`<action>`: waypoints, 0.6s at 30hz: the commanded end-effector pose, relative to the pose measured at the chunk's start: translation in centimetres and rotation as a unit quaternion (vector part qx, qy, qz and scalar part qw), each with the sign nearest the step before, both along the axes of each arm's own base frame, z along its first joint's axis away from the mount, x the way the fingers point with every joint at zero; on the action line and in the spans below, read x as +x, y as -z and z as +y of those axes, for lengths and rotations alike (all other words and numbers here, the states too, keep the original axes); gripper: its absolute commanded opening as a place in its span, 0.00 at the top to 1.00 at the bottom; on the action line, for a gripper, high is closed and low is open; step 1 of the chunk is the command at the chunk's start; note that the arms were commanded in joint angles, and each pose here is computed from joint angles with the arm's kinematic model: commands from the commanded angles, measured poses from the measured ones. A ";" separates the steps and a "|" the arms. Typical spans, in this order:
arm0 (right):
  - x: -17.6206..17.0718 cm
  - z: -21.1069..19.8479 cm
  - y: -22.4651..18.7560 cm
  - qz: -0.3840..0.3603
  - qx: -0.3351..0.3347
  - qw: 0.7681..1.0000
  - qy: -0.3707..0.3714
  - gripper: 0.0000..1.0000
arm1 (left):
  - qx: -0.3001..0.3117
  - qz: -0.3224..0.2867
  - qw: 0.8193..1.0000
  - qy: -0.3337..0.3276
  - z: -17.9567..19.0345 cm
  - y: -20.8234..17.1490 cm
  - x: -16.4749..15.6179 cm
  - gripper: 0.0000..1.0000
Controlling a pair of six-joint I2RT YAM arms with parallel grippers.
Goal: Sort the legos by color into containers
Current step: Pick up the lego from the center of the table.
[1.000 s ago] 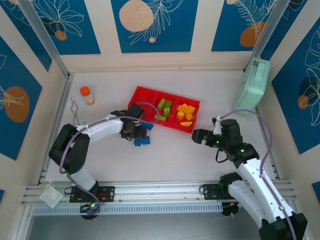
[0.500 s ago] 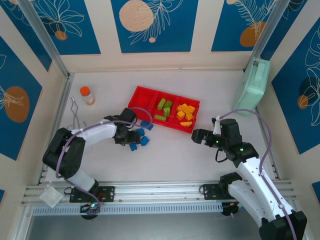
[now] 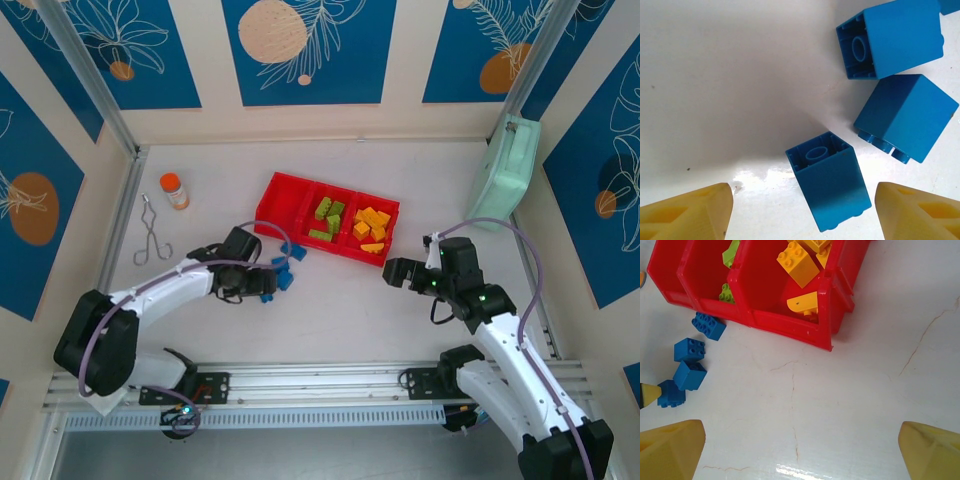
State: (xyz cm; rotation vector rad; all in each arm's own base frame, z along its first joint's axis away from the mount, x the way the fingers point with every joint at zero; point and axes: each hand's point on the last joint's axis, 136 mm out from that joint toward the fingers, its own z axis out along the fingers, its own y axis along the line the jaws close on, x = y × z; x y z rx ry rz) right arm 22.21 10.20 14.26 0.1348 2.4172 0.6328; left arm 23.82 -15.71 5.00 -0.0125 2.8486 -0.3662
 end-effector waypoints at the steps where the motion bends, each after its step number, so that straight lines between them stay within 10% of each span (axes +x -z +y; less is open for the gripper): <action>1: -0.3 0.0 0.4 0.009 0.002 1.000 0.002 0.01 | -0.021 0.012 1.000 -0.003 -0.9 0.6 -0.2 0.26; 18: -0.3 0.0 0.8 0.015 0.000 1.000 0.002 0.01 | 0.019 0.040 0.999 -0.018 0.2 2.6 -0.7 0.50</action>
